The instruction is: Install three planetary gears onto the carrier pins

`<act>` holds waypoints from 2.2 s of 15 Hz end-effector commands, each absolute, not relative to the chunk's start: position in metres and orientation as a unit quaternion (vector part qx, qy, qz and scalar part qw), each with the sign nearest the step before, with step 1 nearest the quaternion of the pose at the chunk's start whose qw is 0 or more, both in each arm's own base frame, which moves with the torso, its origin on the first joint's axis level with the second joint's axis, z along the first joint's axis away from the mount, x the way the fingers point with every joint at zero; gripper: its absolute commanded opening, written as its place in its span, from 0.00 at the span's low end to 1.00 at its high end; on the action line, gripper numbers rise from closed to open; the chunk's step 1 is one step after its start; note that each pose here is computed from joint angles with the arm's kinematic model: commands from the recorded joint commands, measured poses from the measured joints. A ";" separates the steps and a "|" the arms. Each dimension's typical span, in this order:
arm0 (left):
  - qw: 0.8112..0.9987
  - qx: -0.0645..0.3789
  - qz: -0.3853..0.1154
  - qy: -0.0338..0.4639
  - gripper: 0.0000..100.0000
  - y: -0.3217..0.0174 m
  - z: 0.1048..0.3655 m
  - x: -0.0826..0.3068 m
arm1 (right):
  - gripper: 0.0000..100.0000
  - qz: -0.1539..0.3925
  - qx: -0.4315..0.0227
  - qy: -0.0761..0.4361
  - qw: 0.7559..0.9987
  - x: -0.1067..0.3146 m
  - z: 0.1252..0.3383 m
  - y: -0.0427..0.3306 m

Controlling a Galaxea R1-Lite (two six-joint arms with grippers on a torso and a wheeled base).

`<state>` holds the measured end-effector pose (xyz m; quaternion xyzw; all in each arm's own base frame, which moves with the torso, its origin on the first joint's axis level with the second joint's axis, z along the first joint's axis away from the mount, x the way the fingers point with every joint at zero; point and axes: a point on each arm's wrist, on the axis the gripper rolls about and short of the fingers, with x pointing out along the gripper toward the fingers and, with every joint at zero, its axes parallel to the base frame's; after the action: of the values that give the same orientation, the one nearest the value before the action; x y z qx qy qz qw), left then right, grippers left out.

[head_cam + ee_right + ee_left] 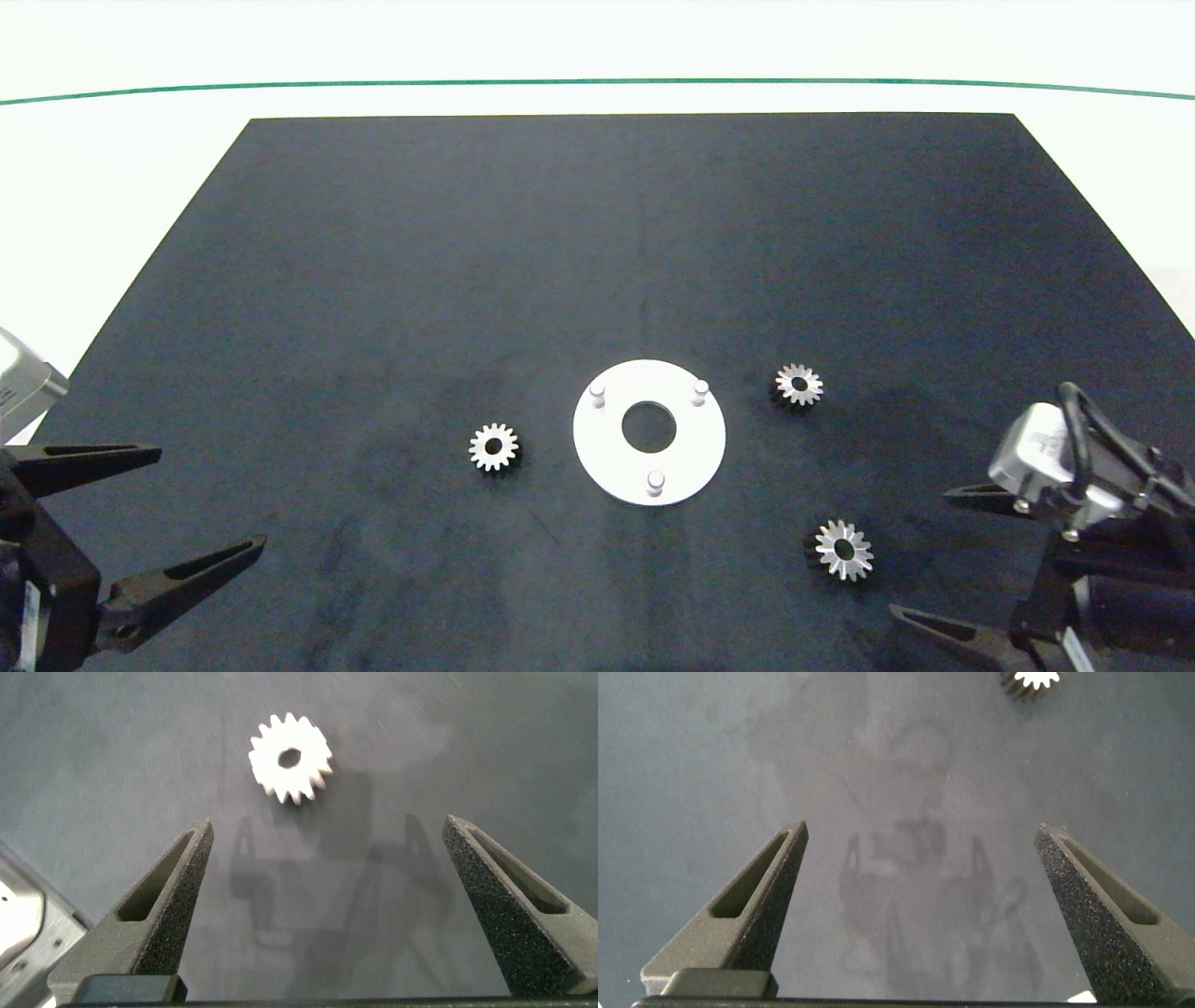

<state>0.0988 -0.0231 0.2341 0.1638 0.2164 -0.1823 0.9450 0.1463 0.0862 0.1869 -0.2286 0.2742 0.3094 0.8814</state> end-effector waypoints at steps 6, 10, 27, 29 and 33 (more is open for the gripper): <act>0.946 0.165 -0.181 0.213 1.00 -0.022 0.235 0.097 | 1.00 0.319 -0.277 0.309 0.852 0.162 0.159 0.125; 0.946 0.166 -0.182 0.213 1.00 -0.023 0.235 0.096 | 0.98 0.300 -0.283 0.312 0.856 0.166 0.156 0.128; 0.948 0.166 -0.180 0.206 1.00 -0.022 0.238 0.094 | 0.63 0.294 -0.277 0.300 0.864 0.178 0.150 0.137; 0.947 0.167 -0.180 0.205 1.00 -0.022 0.238 0.094 | 0.59 0.293 -0.278 0.300 0.864 0.178 0.150 0.137; 0.947 0.168 -0.179 0.205 1.00 -0.022 0.238 0.094 | 0.51 0.292 -0.277 0.300 0.865 0.178 0.150 0.136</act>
<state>0.0944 -0.0220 0.2375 0.1666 0.2057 -0.1794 0.9475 0.1786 0.1366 0.1495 -0.2770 0.3015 0.2924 0.8642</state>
